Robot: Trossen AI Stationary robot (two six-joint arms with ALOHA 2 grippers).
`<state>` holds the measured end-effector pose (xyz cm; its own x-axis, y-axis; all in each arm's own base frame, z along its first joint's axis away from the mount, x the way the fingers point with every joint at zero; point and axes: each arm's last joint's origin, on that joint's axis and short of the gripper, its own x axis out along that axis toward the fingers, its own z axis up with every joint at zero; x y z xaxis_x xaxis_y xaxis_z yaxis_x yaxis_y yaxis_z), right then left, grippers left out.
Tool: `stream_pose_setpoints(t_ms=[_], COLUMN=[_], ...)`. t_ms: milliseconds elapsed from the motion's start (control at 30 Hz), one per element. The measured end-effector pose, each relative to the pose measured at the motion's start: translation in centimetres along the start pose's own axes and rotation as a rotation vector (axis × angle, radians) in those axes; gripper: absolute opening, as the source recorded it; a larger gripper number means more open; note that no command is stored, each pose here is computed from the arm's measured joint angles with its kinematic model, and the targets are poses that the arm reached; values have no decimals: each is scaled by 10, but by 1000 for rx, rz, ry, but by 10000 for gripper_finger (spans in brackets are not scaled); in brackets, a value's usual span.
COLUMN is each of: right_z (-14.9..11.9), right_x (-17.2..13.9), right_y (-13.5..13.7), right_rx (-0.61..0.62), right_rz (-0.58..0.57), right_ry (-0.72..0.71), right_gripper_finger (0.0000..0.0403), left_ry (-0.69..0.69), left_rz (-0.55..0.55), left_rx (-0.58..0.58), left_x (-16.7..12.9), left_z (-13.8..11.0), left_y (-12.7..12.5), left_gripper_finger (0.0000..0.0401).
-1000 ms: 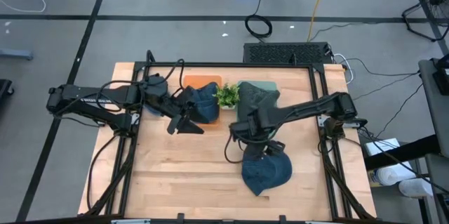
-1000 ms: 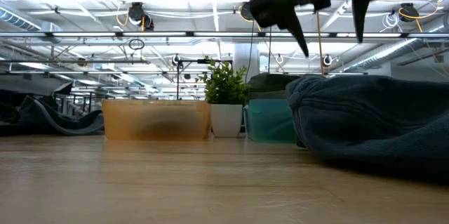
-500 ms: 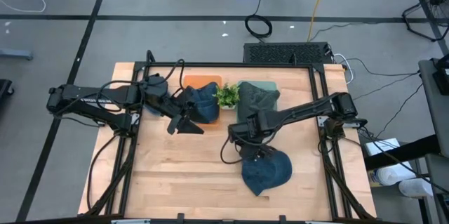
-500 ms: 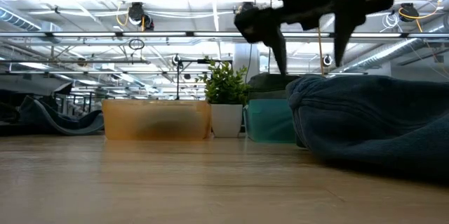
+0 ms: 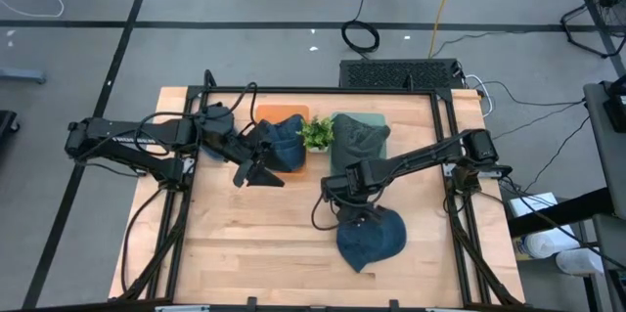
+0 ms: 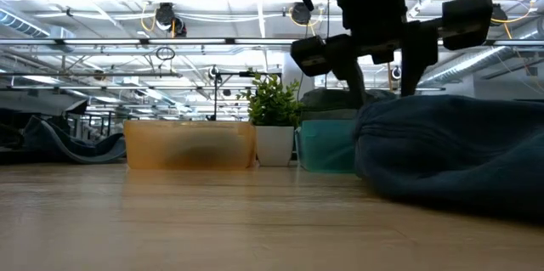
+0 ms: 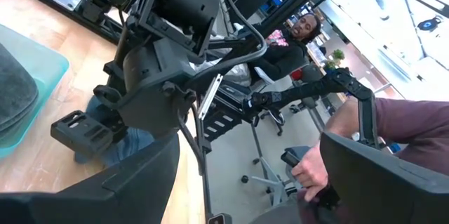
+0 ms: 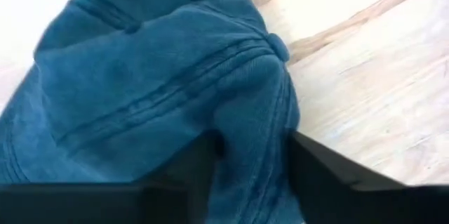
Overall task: Pick & Place hat
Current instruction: Put the bottom blue cap into the orange bin
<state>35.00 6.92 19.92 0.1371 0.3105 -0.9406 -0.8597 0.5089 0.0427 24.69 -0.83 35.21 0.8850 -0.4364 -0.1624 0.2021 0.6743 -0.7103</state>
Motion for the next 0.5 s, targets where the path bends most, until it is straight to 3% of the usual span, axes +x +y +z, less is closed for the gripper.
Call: stream_pose_setpoints(t_ms=[233, 500], right_z=[0, -1], right_x=[0, 0], right_y=[0, 1], right_rx=[4, 19], right_rz=[0, 15], right_ry=[0, 11], right_gripper_finger=[13, 4], left_ry=[1, 22], left_rz=[0, 15], left_rx=[7, -4], left_x=[0, 0], left_z=[0, -2], left_y=[0, 2], left_gripper_finger=[353, 353])
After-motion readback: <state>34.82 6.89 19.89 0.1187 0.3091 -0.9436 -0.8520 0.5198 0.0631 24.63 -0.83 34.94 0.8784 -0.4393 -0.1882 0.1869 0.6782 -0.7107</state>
